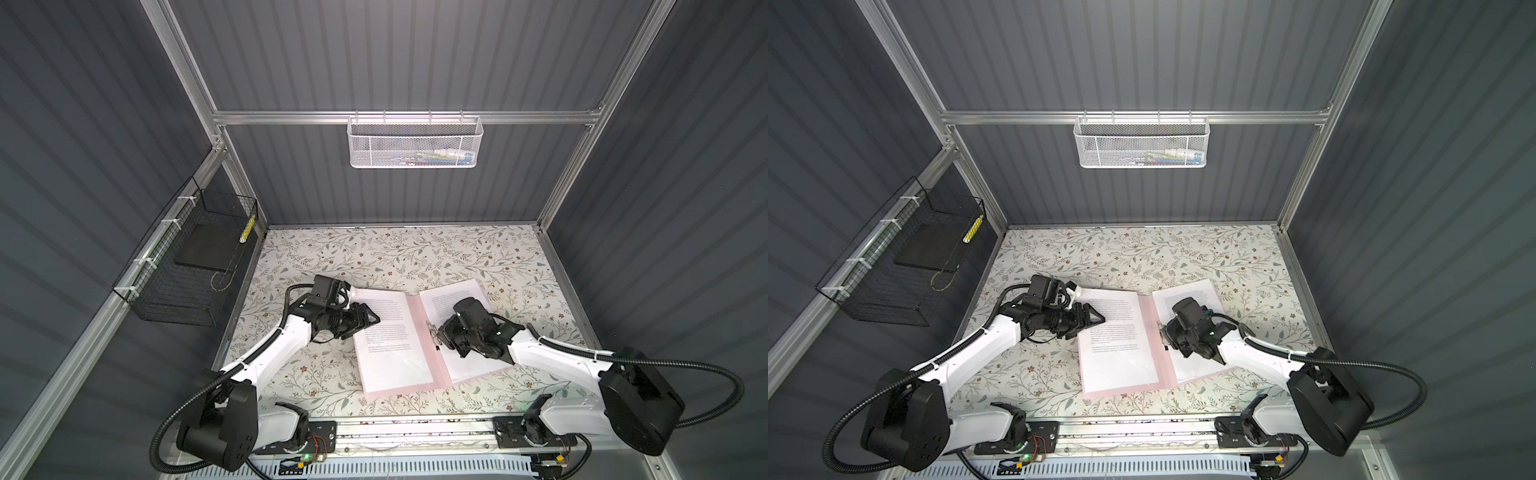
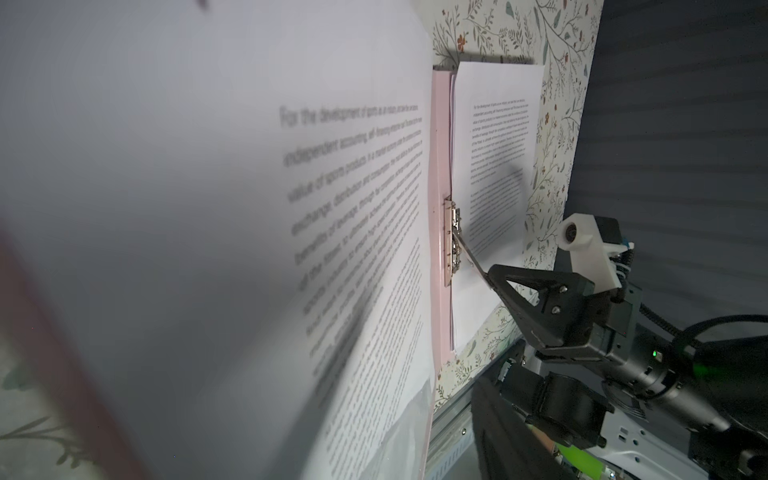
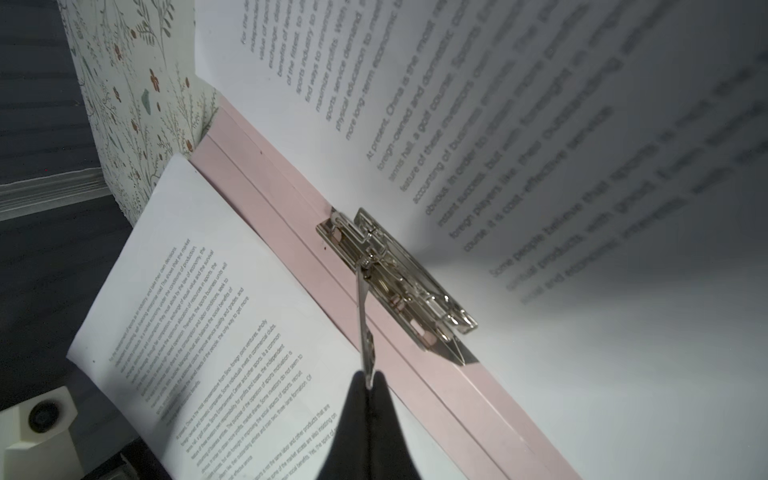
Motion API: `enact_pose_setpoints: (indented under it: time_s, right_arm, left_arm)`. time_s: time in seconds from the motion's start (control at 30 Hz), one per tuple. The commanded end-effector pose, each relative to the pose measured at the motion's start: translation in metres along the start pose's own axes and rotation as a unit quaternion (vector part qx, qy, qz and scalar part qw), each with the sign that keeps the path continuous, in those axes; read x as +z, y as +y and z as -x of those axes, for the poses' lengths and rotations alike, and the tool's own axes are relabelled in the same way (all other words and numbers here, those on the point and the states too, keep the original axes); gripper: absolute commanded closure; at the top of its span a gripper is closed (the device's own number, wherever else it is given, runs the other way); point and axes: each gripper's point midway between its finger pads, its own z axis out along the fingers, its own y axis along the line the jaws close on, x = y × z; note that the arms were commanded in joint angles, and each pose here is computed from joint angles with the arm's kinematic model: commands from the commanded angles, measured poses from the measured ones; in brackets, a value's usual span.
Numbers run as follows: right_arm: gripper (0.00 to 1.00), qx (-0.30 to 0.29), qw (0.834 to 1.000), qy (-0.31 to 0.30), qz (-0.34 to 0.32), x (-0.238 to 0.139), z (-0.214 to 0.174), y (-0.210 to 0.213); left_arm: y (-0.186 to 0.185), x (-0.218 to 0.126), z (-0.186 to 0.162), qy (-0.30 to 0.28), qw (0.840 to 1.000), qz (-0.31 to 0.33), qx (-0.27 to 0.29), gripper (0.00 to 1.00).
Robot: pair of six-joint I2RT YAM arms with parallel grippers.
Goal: Put the files into the folder
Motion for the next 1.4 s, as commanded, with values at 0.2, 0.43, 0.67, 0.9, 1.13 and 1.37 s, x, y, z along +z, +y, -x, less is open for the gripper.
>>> enact_pose_setpoints:
  time_s: [0.2, 0.43, 0.67, 0.9, 1.13, 1.37]
  right_arm:
    - [1.00, -0.018, 0.998, -0.006, 0.061, 0.017, 0.031, 0.039]
    - [1.00, -0.012, 0.998, -0.003, 0.064, 0.025, 0.035, 0.033]
    - [1.00, -0.038, 0.998, -0.009, 0.052, 0.020, 0.041, 0.021]
    - [1.00, -0.090, 0.996, -0.002, 0.018, 0.025, 0.038, -0.004]
    - [1.00, -0.123, 0.992, -0.015, -0.007, 0.028, 0.042, -0.031]
    - [1.00, -0.153, 0.987, -0.009, -0.038, 0.040, 0.039, -0.064]
  left_arm:
    - [-0.009, -0.004, 0.012, -0.006, 1.000, -0.026, -0.008, 0.35]
    - [-0.001, -0.005, 0.016, -0.008, 1.000, -0.004, -0.017, 0.62]
    - [0.007, -0.003, 0.022, -0.010, 1.000, 0.023, -0.015, 0.89]
    - [0.029, 0.003, 0.029, -0.001, 0.996, 0.082, -0.021, 1.00]
    - [0.042, -0.004, 0.036, -0.009, 0.993, 0.115, -0.023, 1.00]
    - [0.043, -0.006, 0.039, -0.007, 0.992, 0.122, -0.023, 1.00]
